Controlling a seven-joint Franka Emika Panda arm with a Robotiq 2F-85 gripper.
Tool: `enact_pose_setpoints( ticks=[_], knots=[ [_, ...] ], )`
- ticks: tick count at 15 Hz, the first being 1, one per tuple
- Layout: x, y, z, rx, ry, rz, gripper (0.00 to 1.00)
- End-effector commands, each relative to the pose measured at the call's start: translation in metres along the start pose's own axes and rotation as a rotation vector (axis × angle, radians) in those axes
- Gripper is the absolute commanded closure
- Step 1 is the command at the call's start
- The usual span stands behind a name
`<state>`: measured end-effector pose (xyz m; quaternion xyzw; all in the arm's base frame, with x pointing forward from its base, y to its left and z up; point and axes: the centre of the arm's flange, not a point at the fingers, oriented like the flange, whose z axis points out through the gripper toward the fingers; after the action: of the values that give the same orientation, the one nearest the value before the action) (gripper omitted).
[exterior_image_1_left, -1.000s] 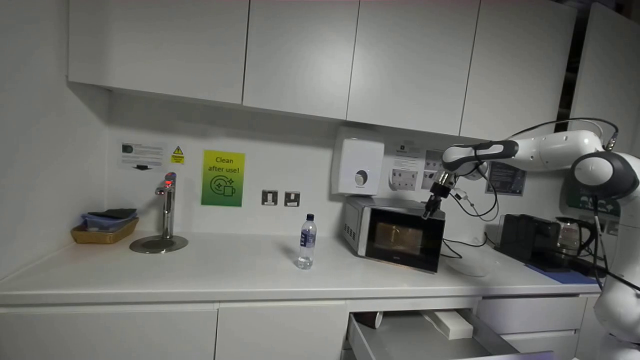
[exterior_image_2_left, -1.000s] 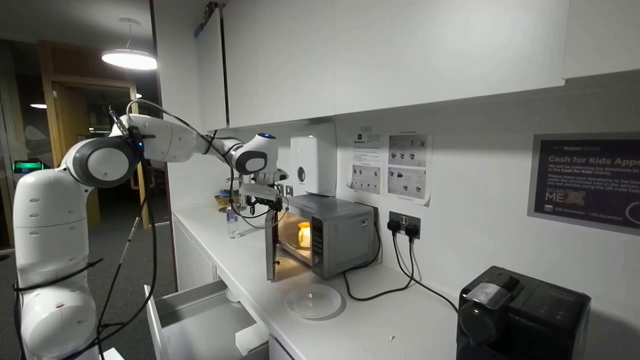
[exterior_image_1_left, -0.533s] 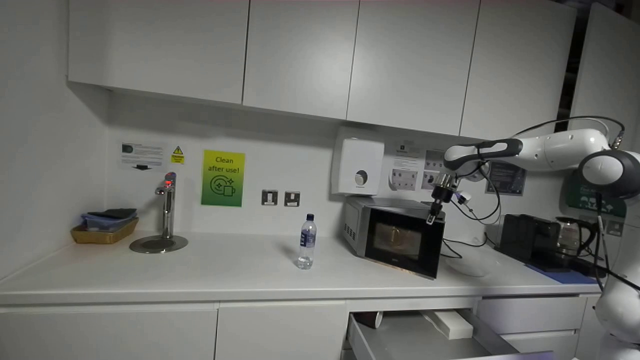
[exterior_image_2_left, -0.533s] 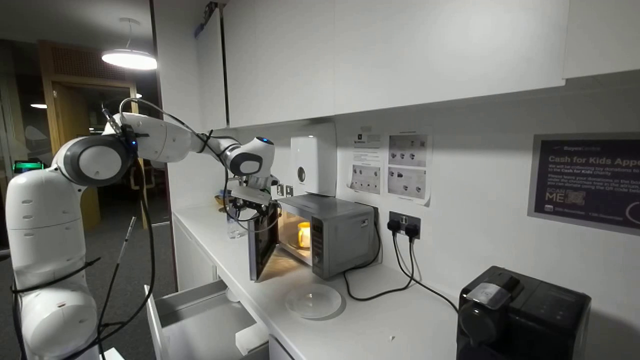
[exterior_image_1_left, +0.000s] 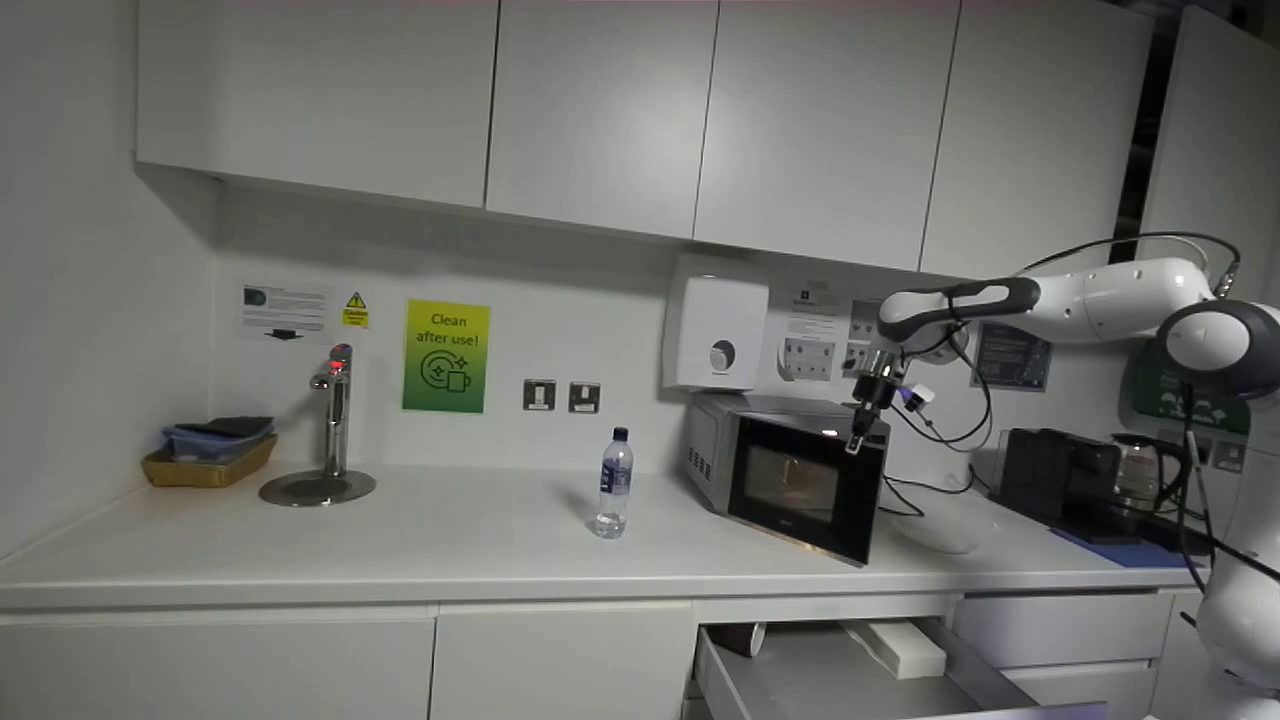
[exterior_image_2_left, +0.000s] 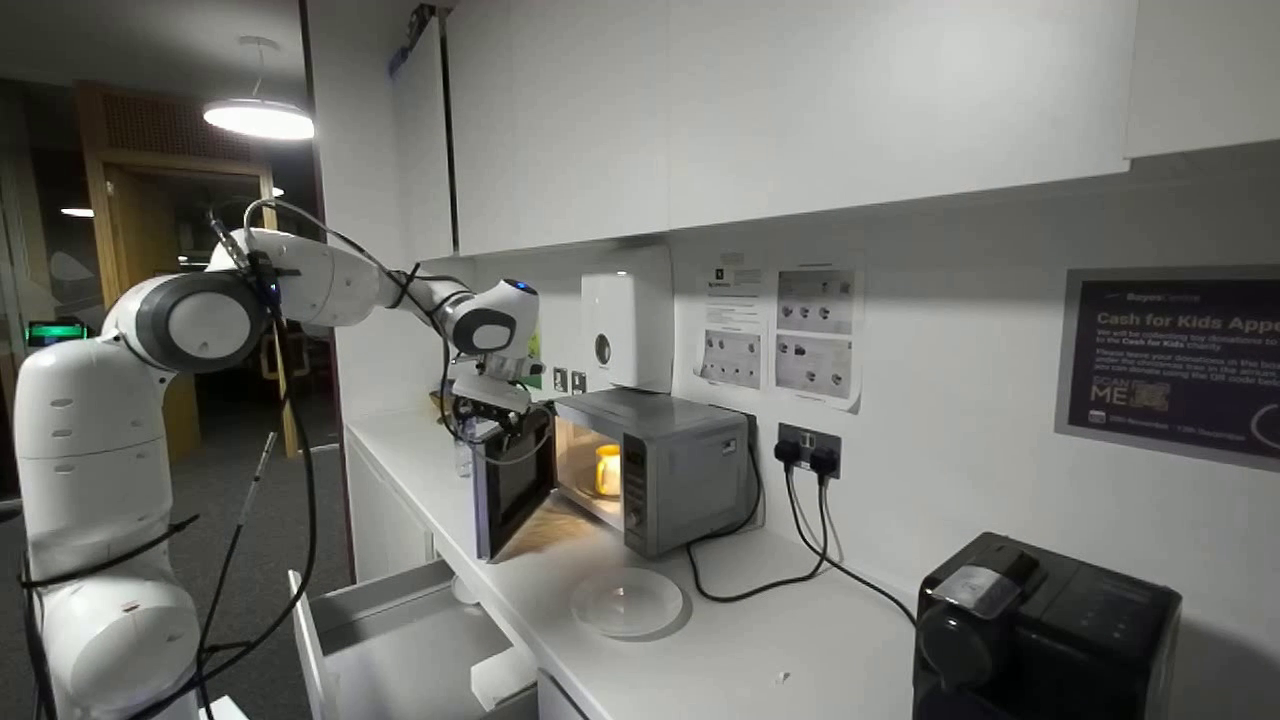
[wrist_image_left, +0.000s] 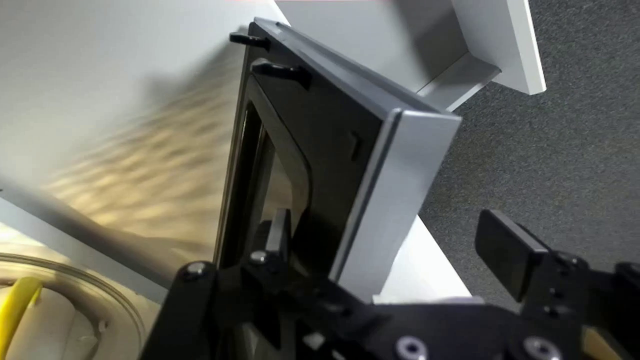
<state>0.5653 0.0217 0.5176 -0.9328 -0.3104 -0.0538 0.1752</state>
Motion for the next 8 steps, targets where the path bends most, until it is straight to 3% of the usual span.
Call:
enact_pose_setpoints(
  ticks=[1,8],
  knots=[
    [0.008,-0.016,-0.006,0.028,0.015,-0.053,0.0],
    [0.028,-0.043,0.003,0.04,-0.01,-0.111,0.0]
  ],
)
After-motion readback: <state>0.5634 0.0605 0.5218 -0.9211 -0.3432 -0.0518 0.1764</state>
